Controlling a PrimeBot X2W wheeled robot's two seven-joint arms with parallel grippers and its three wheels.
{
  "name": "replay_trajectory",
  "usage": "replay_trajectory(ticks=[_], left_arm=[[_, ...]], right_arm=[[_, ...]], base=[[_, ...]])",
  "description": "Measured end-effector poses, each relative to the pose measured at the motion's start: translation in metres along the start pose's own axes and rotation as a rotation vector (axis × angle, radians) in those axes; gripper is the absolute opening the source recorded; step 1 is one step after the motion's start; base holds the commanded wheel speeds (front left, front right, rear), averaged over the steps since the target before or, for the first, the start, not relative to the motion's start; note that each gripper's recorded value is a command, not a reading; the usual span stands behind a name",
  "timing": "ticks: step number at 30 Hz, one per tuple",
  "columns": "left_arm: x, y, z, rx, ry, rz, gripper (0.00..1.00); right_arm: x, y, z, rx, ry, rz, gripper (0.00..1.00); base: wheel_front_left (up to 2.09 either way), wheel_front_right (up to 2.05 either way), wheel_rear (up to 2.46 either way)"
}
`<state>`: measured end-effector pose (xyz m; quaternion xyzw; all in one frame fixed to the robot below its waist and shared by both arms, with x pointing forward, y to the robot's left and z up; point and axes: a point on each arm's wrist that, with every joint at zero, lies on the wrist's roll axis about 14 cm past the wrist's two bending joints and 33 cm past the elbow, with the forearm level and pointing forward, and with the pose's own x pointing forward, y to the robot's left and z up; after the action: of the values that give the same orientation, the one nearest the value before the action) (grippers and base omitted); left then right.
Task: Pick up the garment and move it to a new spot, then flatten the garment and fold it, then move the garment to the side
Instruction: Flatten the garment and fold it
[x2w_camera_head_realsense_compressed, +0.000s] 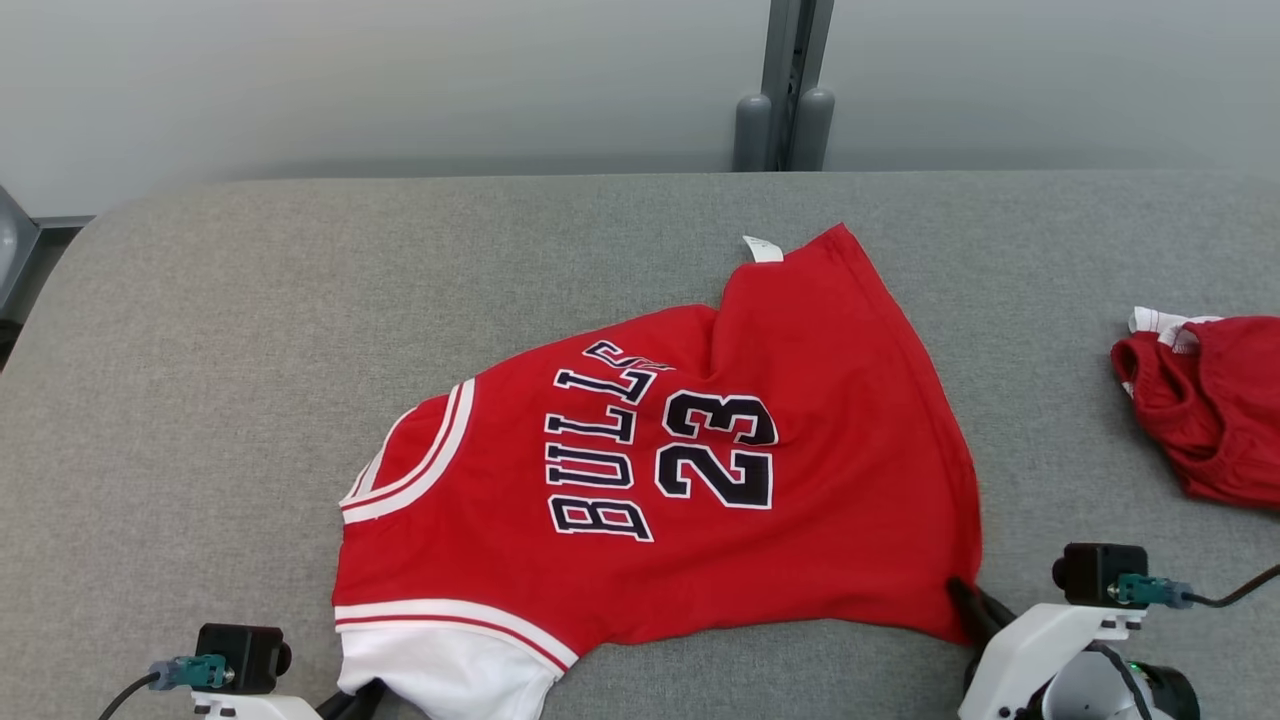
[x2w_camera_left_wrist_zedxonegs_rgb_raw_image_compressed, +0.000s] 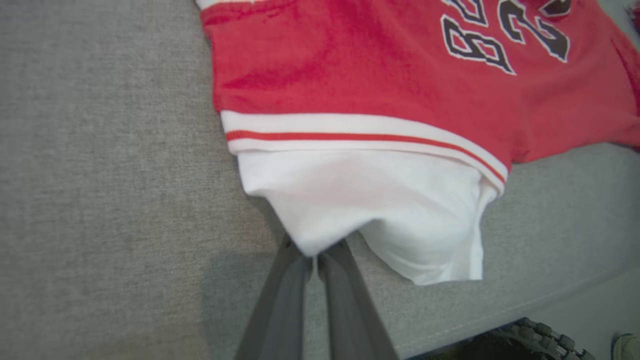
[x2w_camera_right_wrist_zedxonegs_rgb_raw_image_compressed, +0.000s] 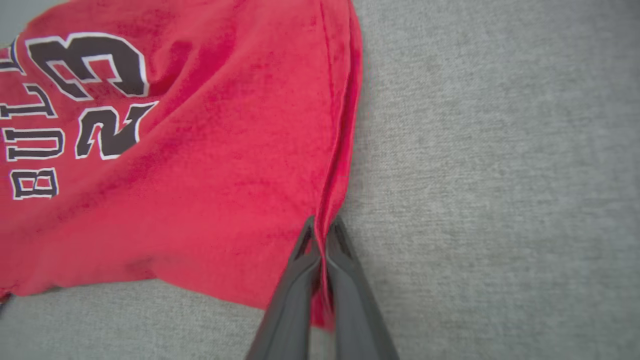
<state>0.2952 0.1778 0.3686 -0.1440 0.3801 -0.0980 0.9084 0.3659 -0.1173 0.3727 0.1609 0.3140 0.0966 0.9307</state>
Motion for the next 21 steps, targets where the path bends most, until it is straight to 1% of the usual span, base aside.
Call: replay_trajectory(ticks=[7,11,15,21], left_arm=[[-0.008,-0.006,0.010,0.013,-0.035,-0.027,0.00],[-0.018,-0.014,0.004,0.023,-0.005,-0.062,0.00],[-0.029,-0.023,0.004,0.034,0.009,-0.102,0.00],[-0.044,-0.027,0.019,0.077,-0.018,-0.126,0.00]], right_arm=[[-0.006,0.008,0.010,0.013,-0.062,0.022,0.00],[-0.012,0.013,0.018,0.020,-0.097,0.038,0.00],[-0.019,0.015,0.016,0.041,-0.102,0.048,0.00],[-0.030,0.008,0.025,0.045,-0.145,0.040,0.00]], base=[[0.00,0.00,0.00],[0.00,0.00,0.00],[0.00,0.00,0.00],[0.00,0.00,0.00]])
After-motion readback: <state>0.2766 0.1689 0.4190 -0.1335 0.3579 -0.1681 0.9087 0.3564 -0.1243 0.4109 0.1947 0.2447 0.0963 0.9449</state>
